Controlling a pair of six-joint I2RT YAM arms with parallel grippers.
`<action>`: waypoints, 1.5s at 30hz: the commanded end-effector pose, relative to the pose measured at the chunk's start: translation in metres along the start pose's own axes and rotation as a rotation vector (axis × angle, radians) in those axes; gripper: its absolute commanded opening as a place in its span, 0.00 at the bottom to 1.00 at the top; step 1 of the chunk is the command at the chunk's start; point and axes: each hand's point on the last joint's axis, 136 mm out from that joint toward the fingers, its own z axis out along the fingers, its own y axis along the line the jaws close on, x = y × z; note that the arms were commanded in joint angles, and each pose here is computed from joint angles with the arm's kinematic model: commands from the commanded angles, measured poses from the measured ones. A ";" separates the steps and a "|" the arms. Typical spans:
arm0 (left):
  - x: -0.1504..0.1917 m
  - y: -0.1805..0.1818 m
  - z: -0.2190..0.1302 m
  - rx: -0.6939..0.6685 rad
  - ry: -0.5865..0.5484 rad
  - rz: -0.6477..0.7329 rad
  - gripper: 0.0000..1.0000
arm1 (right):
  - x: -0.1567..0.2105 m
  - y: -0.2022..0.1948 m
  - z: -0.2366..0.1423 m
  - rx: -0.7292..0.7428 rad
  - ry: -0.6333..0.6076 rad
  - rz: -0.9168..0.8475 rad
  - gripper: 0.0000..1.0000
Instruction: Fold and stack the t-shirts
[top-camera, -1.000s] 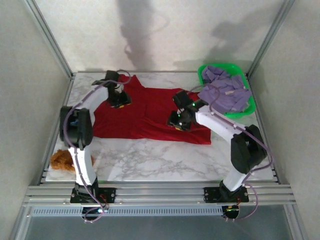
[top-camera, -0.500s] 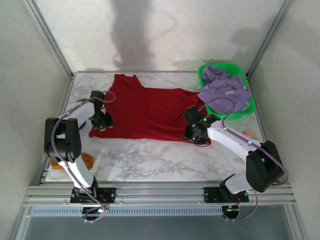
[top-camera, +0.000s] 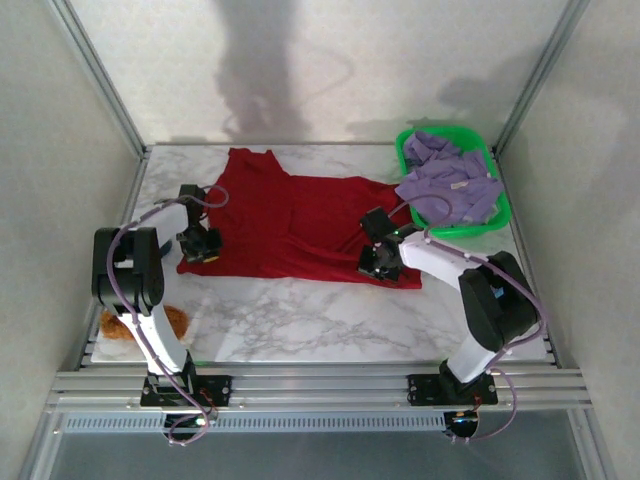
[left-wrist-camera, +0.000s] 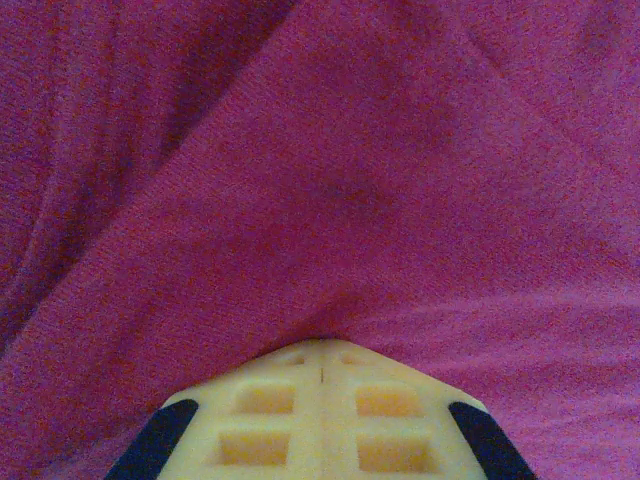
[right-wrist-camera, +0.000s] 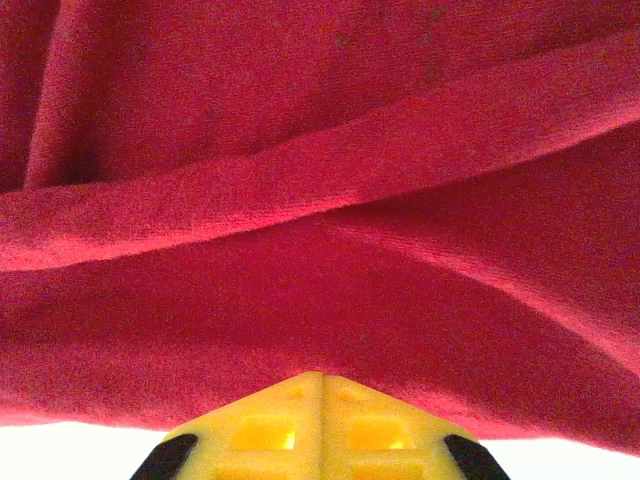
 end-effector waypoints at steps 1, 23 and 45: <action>0.018 0.021 0.028 -0.074 0.087 0.008 0.00 | -0.001 0.003 0.012 0.004 0.020 -0.001 0.03; 0.029 0.083 0.004 -0.173 0.094 -0.121 0.00 | 0.123 -0.049 -0.007 0.133 0.289 0.085 0.08; -0.004 -0.001 -0.004 -0.039 0.014 0.001 0.00 | -0.040 -0.074 -0.024 0.240 0.055 -0.050 0.30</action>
